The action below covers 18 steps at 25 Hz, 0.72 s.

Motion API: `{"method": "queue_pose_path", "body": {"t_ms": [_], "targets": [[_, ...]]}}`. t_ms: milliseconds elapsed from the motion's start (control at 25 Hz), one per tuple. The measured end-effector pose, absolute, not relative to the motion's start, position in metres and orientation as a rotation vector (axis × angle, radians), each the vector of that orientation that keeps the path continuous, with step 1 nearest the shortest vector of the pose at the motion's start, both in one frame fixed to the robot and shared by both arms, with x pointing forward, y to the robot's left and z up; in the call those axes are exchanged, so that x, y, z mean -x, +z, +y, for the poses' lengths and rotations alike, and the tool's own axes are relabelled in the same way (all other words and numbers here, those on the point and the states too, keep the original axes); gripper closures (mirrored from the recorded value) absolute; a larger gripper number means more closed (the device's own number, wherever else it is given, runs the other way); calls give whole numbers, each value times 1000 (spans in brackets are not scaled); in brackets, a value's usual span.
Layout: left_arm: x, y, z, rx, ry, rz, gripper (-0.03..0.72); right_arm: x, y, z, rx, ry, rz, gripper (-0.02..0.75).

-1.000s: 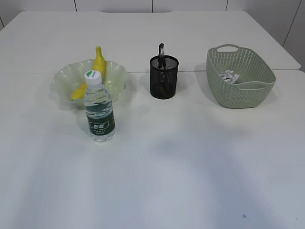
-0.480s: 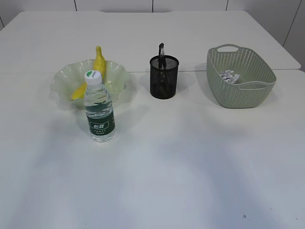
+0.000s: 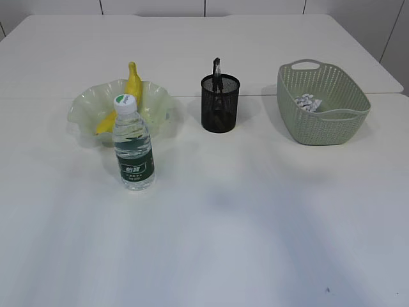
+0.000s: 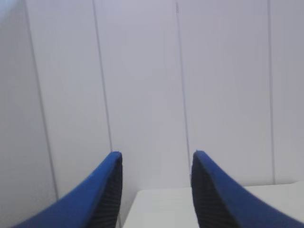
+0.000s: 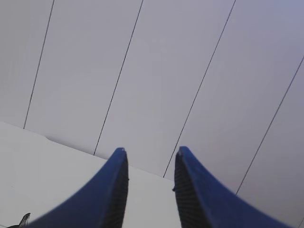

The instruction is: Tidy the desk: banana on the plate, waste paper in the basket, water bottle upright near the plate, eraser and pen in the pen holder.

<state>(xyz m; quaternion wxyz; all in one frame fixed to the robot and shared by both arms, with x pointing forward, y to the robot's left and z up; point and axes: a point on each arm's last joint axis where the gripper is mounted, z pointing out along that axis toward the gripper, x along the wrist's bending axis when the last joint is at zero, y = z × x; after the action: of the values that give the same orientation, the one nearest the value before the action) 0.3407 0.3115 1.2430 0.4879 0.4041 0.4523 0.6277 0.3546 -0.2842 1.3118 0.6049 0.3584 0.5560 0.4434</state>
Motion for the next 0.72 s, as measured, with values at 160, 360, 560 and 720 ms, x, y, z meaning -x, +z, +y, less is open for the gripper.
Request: {"method": "queue_pose_path", "body": {"t_ms": [160,360,560,720], "targets": [[-341,1239,306,-1047,1491,1109,352,-355,1312,-284,-829,1026,1286,486],[-341,1230,312,-1117,1533,1226,354,-355,1312,-284,-829,1026,1286,486],[-341,1228,311,-1136,1529,1230,356,-355,1312,-284,-829,1031,1286,486],[-340,1227,313,-1133,1539,1258,357,-355,1312,-284,-830,1033,1287,486]]}}
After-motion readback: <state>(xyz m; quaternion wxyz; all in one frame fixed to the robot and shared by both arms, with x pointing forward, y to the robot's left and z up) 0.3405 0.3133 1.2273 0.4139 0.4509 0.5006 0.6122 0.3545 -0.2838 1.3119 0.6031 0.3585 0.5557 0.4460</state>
